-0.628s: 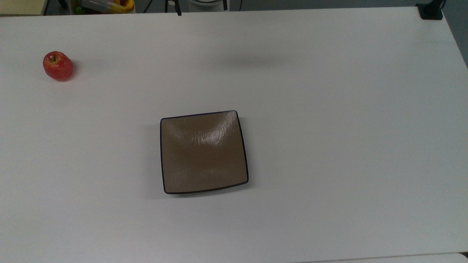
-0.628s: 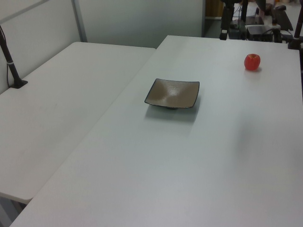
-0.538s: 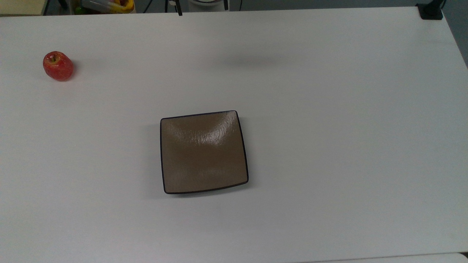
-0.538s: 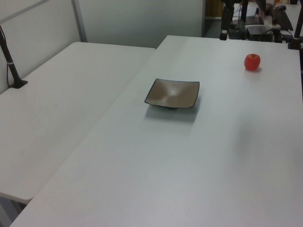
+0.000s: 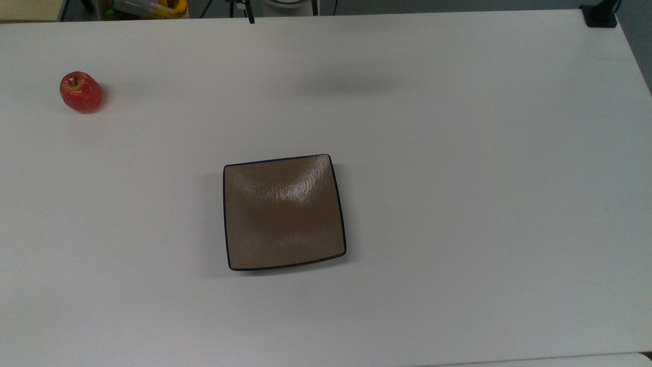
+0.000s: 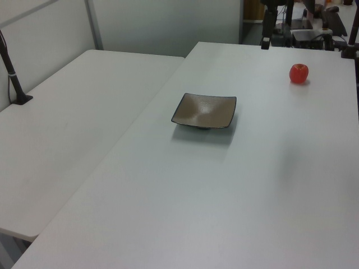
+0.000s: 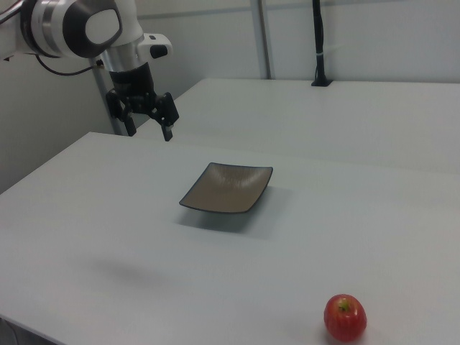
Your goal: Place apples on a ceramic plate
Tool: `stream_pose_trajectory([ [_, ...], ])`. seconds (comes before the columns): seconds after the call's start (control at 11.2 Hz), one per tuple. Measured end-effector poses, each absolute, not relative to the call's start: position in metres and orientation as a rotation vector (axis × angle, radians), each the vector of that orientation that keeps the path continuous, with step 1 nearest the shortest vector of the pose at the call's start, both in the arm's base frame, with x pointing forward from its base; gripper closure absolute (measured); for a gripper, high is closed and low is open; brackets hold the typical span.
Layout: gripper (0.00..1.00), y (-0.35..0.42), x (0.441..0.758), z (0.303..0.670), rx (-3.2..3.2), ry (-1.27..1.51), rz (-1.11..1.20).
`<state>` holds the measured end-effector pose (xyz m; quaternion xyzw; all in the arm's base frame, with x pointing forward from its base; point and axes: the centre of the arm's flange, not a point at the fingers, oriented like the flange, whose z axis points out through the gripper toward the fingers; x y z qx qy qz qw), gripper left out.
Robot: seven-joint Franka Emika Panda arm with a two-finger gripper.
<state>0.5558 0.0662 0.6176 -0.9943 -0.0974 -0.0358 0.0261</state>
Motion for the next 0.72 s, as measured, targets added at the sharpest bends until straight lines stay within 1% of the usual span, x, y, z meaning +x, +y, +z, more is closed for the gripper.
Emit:
stream_pose_trajectory([
  [0.27,0.0,0.065,0.554,0.619,-3.076,-0.307,-0.105],
  [0.45,0.0,0.058,0.545,0.616,-3.096,-0.536,0.0],
  [0.72,0.0,0.038,0.54,0.621,-3.017,-0.914,0.021],
])
